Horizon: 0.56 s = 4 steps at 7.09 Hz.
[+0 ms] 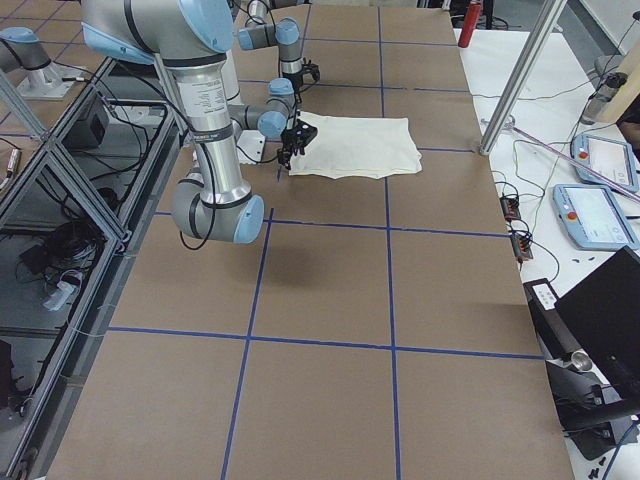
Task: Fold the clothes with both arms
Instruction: 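Lower both grippers onto the shirt's corners nearest the robot and grasp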
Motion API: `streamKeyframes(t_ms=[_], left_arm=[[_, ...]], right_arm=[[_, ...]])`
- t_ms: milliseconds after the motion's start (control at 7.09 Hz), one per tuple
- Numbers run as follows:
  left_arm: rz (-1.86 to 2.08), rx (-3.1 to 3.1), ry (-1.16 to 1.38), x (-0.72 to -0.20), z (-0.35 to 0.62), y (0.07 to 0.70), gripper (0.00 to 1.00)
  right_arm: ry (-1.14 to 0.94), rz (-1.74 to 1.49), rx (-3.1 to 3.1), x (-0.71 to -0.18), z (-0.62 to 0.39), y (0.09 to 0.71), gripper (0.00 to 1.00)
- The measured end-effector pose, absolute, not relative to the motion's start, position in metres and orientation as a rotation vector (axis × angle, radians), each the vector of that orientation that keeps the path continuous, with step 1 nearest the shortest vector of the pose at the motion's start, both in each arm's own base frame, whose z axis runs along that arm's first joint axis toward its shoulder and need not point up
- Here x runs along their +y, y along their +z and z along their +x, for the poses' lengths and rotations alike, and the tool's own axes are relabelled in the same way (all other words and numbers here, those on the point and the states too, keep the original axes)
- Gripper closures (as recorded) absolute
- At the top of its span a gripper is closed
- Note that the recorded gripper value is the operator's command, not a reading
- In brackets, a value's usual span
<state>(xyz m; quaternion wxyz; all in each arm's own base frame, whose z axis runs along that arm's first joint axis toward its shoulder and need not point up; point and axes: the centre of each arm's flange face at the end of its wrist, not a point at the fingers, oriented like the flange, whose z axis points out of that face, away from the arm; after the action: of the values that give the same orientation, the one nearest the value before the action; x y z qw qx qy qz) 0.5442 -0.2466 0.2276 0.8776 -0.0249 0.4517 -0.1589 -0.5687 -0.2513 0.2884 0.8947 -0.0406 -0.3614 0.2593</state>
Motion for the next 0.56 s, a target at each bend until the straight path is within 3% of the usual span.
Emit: streamKeyframes(t_ms=[282, 423, 564], left_arm=[[-0.053, 0.943, -0.331, -0.2465, 0.5445, 0.2267, 1.00], [-0.053, 0.944, -0.331, -0.2464, 0.5446, 0.2265, 1.00], [-0.053, 0.944, -0.330, -0.2464, 0.5447, 0.2261, 1.00]], right_arm=[[0.538, -0.084, -0.737, -0.2520, -0.5723, 0.2936, 0.00], [0.538, -0.084, -0.733, -0.2522, -0.5733, 0.2951, 0.17], [0.538, -0.084, -0.732, -0.2522, -0.5735, 0.2955, 0.57]])
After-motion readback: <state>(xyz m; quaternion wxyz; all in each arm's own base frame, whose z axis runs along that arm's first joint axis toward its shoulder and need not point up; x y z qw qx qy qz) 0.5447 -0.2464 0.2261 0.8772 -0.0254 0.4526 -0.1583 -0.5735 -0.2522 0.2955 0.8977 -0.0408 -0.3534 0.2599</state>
